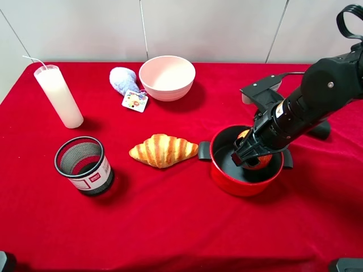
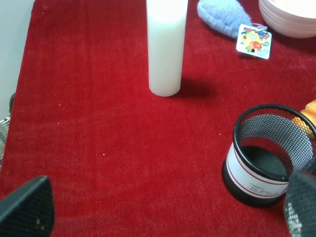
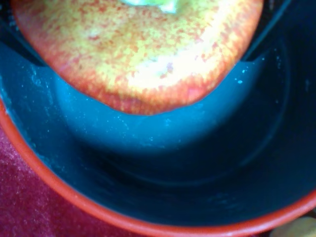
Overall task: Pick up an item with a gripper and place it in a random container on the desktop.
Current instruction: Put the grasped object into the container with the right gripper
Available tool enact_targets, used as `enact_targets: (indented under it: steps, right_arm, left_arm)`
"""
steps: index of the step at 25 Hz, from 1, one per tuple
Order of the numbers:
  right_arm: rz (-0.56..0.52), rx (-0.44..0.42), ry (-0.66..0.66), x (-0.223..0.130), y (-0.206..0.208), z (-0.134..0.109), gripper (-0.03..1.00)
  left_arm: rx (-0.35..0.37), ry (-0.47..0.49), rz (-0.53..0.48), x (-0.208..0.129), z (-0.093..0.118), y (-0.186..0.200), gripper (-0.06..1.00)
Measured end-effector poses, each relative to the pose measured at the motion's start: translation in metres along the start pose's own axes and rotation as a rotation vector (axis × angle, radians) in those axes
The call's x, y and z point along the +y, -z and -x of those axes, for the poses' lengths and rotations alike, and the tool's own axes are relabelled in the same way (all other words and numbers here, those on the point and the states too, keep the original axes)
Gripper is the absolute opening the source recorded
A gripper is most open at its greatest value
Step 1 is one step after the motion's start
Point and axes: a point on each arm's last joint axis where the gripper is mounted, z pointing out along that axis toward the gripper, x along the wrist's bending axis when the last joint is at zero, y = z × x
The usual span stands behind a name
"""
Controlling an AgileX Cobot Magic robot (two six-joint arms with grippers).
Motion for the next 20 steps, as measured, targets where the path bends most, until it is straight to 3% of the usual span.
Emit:
enact_targets:
  steps: [20]
  right_arm:
    - [0.002, 0.016, -0.037, 0.0003, 0.0000, -0.0015, 0.56]
  left_arm:
    - [0.000, 0.000, 0.000, 0.0000, 0.0000, 0.0000, 0.90]
